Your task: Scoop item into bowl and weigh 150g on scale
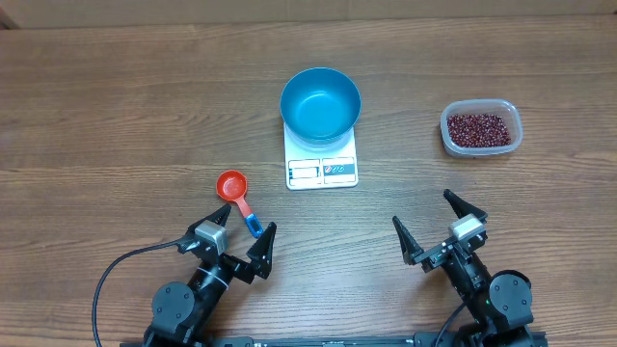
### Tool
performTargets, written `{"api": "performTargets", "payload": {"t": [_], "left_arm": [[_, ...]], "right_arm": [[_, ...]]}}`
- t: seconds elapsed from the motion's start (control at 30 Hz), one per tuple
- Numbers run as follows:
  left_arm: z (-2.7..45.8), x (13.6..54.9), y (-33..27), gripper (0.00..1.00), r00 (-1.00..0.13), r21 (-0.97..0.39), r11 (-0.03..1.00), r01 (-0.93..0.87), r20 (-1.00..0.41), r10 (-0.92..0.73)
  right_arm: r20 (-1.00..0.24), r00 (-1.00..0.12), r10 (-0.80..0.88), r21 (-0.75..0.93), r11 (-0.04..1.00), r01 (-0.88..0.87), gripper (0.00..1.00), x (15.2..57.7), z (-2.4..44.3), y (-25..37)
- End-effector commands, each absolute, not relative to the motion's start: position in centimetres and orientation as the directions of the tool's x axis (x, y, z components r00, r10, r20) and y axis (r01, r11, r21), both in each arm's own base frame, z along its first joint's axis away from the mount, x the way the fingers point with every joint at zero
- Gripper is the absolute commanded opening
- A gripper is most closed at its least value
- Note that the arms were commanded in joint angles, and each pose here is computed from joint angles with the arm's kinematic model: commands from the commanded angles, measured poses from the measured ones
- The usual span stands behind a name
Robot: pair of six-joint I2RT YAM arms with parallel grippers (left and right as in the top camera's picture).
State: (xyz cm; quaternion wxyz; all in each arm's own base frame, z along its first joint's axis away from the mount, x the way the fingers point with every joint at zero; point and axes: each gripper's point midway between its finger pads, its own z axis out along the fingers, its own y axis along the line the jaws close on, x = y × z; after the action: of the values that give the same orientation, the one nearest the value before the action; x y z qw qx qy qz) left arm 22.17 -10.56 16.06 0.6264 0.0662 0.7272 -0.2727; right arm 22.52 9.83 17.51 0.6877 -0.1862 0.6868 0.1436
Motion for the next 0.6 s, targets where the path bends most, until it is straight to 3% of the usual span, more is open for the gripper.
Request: {"api": "performTargets", "payload": {"t": [0.0,0.57], "left_arm": [[15.97,22.19,-10.53,1.0,-0.19,-0.29,0.85,0.44,-0.955,-0.228],[15.97,22.19,-10.53,1.0,-0.19,-0.29,0.85,0.44,-0.955,-0.228]], "right_arm": [[-0.998,0.021,-0.058,-0.061,0.894,-0.444,1.0,22.58,17.37,9.67],[-0.998,0.021,-0.058,-0.061,0.894,-0.444,1.0,22.58,17.37,9.67]]}}
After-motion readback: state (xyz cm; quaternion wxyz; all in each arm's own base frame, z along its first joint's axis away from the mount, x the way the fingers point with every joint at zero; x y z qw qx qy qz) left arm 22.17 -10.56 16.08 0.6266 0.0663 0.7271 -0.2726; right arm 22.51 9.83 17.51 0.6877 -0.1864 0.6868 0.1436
